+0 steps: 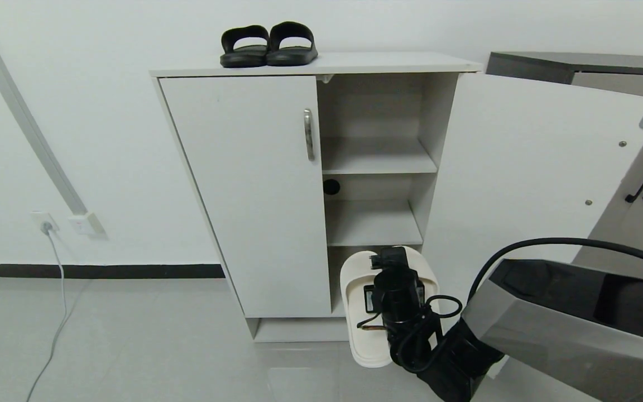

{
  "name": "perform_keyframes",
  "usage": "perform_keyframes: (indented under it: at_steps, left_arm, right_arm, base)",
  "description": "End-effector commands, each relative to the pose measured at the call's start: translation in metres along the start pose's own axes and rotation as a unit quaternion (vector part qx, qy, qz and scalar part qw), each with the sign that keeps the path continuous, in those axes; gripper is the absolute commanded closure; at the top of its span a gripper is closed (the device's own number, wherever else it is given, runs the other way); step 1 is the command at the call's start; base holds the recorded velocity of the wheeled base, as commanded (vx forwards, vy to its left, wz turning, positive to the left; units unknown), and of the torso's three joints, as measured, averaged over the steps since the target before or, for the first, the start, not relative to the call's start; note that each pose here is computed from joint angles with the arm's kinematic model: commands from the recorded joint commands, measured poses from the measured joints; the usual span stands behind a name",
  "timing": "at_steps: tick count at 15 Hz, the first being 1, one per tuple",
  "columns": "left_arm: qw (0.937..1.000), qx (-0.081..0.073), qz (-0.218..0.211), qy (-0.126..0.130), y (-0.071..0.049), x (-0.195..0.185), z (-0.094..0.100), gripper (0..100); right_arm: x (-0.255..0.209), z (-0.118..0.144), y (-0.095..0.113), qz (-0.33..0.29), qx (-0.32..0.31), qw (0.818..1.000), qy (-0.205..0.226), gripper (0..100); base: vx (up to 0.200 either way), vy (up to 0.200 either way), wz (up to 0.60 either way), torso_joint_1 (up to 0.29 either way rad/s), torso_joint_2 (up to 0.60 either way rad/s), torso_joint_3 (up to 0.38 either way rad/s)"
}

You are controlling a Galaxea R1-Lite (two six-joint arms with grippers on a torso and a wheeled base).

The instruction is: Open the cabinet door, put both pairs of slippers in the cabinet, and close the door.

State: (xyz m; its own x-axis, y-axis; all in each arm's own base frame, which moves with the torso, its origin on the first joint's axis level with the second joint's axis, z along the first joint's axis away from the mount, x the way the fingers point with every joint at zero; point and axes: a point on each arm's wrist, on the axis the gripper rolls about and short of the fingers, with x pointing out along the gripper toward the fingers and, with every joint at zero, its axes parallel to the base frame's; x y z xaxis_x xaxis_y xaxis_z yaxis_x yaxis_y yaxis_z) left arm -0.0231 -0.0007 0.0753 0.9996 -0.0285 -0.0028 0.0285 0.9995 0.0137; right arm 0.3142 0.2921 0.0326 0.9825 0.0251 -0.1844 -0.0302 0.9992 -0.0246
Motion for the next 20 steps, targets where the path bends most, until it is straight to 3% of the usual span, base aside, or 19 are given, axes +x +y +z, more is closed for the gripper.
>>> perform_keyframes:
  at_steps: [1, 7, 12, 18, 20]
  left_arm:
    - [1.0, 0.0, 0.0, 0.001, 0.0, 0.0, 0.0, 100]
    - [1.0, 0.0, 0.001, 0.001, 0.0, 0.0, 0.0, 100]
    - [1.0, -0.001, 0.001, 0.001, 0.0, 0.0, 0.0, 100]
    - [1.0, -0.002, 0.001, 0.001, 0.0, 0.0, 0.0, 100]
    - [1.0, -0.002, 0.001, 0.001, 0.0, 0.0, 0.0, 100]
  right_arm:
    - [0.002, -0.001, 0.0, -0.002, 0.001, 1.0, 0.0, 100]
    - [0.014, -0.008, 0.001, -0.009, 0.0, 1.0, -0.007, 100]
    - [0.033, -0.009, -0.004, -0.017, -0.016, 0.994, -0.109, 100]
    - [0.033, -0.005, -0.005, -0.018, -0.013, 0.993, -0.114, 100]
    - [0.033, -0.004, -0.005, -0.018, -0.012, 0.993, -0.115, 100]
  base:
    - [0.0, 0.0, 0.0, 0.002, 0.01, -0.178]
    - [0.0, 0.0, 0.0, 0.003, 0.0, -0.194]
    - [0.0, 0.0, 0.0, 0.006, 0.0, -0.12]
    - [0.0, 0.0, 0.0, 0.0, 0.0, 0.0]
    - [0.2, 0.0, 0.0, -0.002, 0.0, 0.0]
